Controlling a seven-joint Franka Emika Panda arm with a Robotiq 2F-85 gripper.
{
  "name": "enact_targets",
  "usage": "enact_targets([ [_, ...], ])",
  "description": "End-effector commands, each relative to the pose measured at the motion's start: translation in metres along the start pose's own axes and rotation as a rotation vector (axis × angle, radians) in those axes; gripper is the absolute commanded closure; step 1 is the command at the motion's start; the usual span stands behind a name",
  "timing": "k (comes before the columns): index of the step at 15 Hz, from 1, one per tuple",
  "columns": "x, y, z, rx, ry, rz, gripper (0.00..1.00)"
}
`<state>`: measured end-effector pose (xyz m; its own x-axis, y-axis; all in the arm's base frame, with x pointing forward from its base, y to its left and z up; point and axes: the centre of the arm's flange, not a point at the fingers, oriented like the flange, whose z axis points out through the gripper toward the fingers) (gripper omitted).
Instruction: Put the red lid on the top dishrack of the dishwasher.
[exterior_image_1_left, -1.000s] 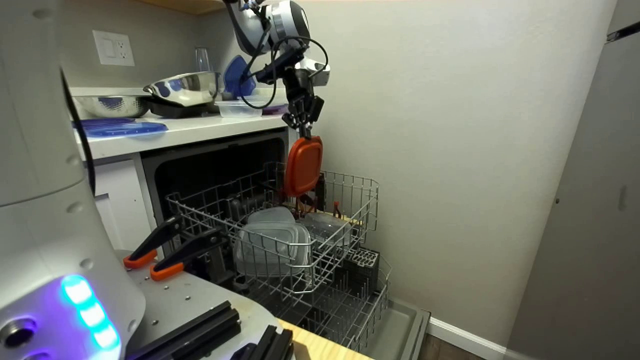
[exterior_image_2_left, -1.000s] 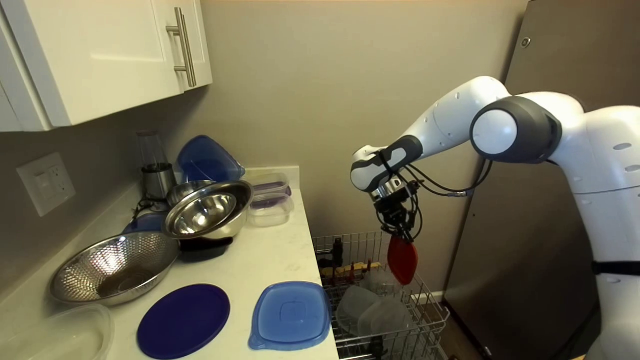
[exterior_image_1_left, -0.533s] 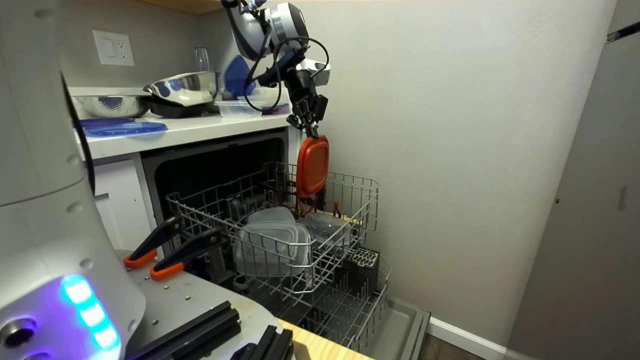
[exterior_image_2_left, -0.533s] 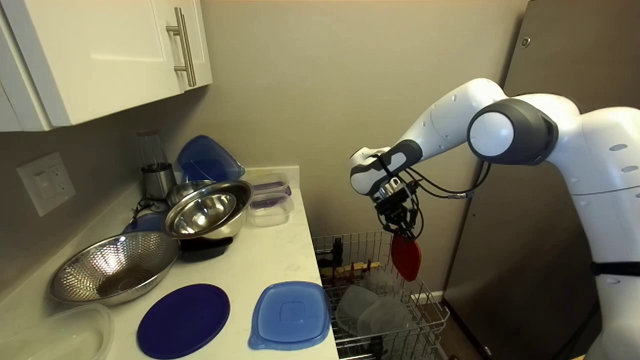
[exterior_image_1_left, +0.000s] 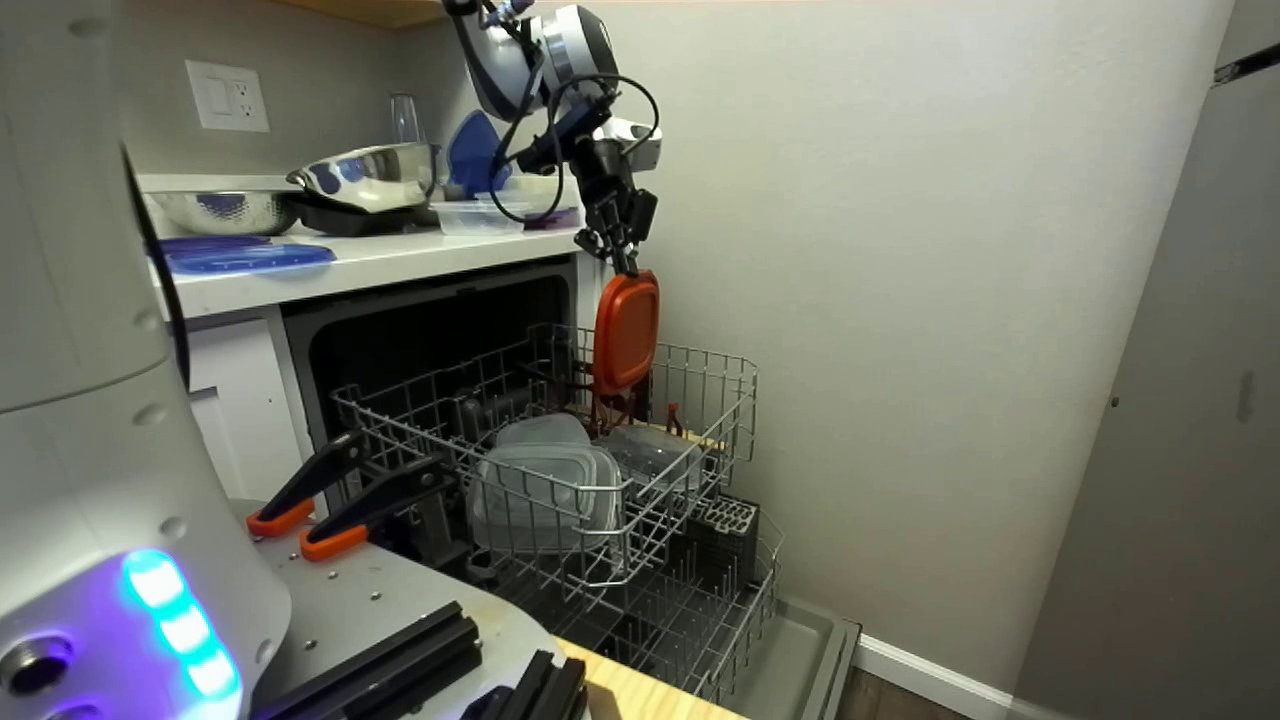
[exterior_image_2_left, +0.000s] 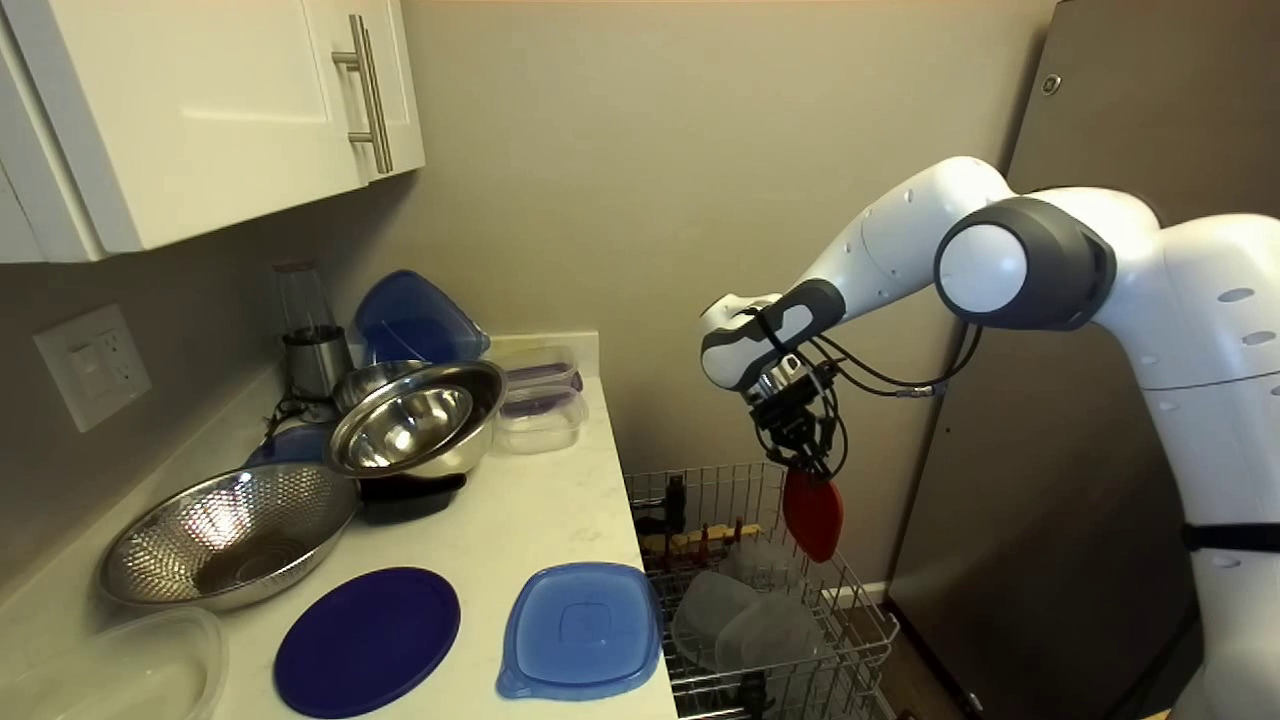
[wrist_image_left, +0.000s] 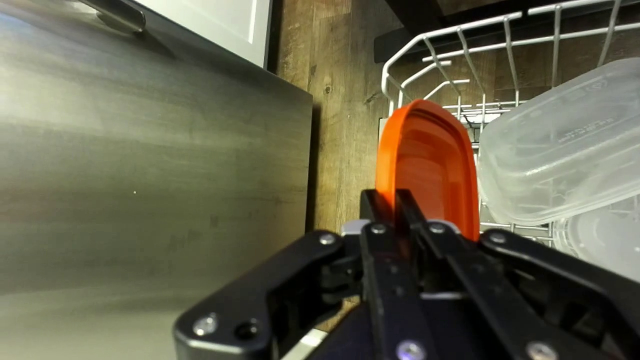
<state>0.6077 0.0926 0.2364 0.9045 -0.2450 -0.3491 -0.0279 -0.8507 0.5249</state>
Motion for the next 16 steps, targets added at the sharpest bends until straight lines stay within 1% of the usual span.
enact_targets([
  [1,0.009,0.015,0.002,-0.028,-0.007,0.071,0.97],
  [4,0.025,0.017,0.014,-0.051,-0.033,0.126,0.97],
  [8,0.047,0.009,0.038,-0.085,-0.073,0.152,0.97],
  [12,0.058,0.002,0.053,-0.116,-0.123,0.103,0.97],
  [16,0.059,-0.003,0.052,-0.166,-0.161,0.037,0.97],
])
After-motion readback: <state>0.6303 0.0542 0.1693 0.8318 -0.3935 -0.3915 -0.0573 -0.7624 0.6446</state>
